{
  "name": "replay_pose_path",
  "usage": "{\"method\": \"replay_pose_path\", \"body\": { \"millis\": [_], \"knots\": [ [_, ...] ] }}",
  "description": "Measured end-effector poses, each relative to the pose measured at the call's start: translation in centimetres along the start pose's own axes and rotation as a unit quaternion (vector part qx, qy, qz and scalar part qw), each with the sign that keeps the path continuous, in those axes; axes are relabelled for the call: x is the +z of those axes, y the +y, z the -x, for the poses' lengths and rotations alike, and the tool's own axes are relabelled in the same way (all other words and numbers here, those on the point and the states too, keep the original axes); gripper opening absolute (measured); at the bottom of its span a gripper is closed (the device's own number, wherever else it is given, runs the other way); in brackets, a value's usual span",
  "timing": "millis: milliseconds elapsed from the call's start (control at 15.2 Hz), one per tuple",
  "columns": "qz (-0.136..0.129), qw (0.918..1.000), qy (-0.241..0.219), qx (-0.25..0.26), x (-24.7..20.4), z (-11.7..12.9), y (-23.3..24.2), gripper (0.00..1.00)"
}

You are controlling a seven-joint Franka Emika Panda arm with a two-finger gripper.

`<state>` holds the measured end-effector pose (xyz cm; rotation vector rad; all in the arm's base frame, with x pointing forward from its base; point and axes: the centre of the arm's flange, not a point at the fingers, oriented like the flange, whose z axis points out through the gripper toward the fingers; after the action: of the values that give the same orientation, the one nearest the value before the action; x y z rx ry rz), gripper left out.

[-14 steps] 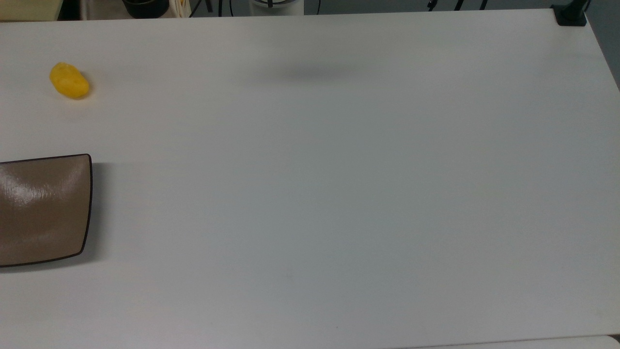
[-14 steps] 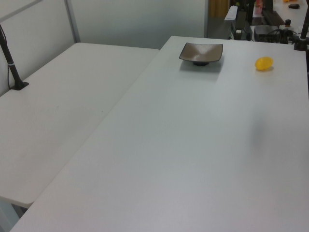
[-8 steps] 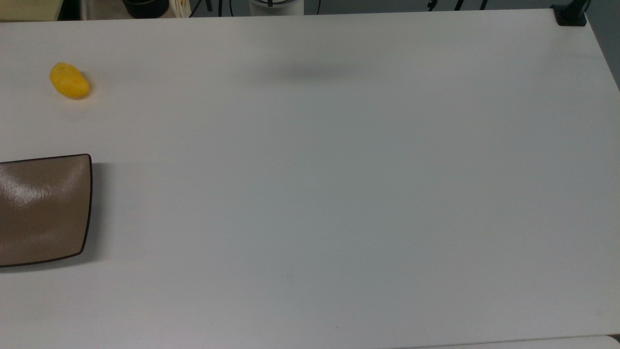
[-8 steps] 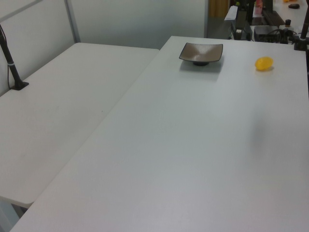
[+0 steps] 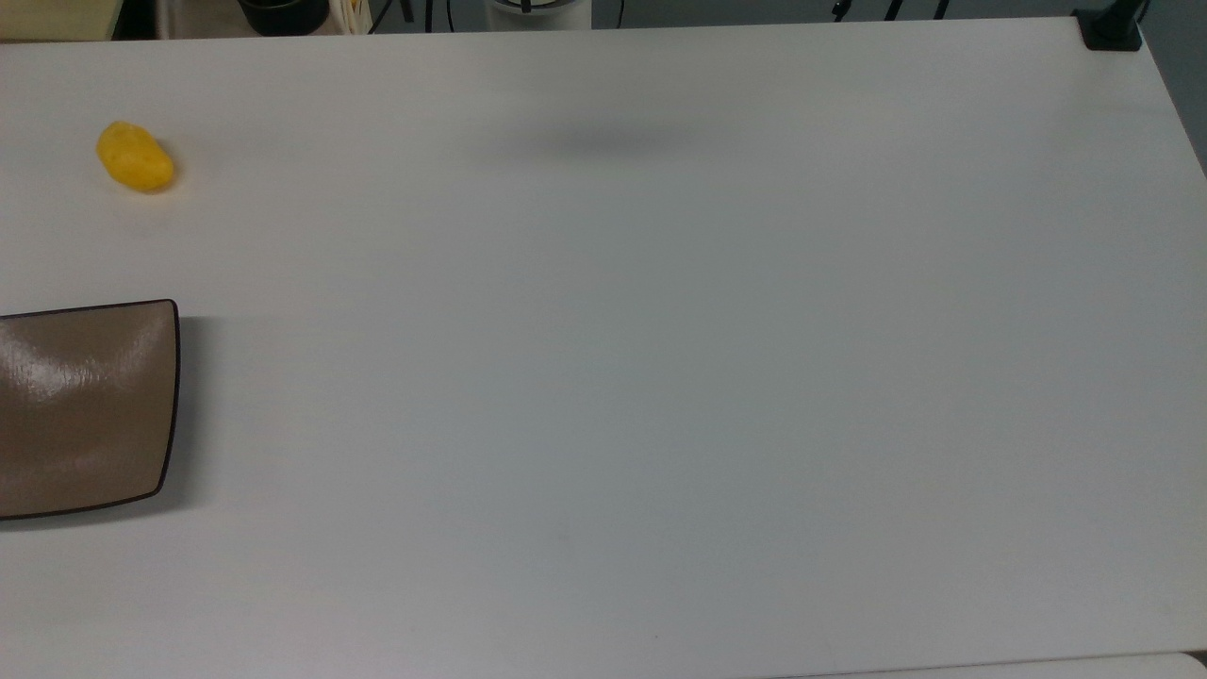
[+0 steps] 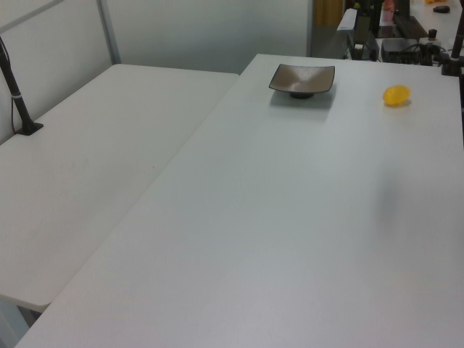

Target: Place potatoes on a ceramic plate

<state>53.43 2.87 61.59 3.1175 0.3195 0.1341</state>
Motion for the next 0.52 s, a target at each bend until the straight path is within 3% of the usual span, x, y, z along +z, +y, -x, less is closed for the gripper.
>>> {"method": "replay_pose_path", "body": {
  "millis": [525],
  "knots": [
    [-0.007,0.9977,-0.032,-0.058,0.48,0.87,0.24,1.00]
  ]
}}
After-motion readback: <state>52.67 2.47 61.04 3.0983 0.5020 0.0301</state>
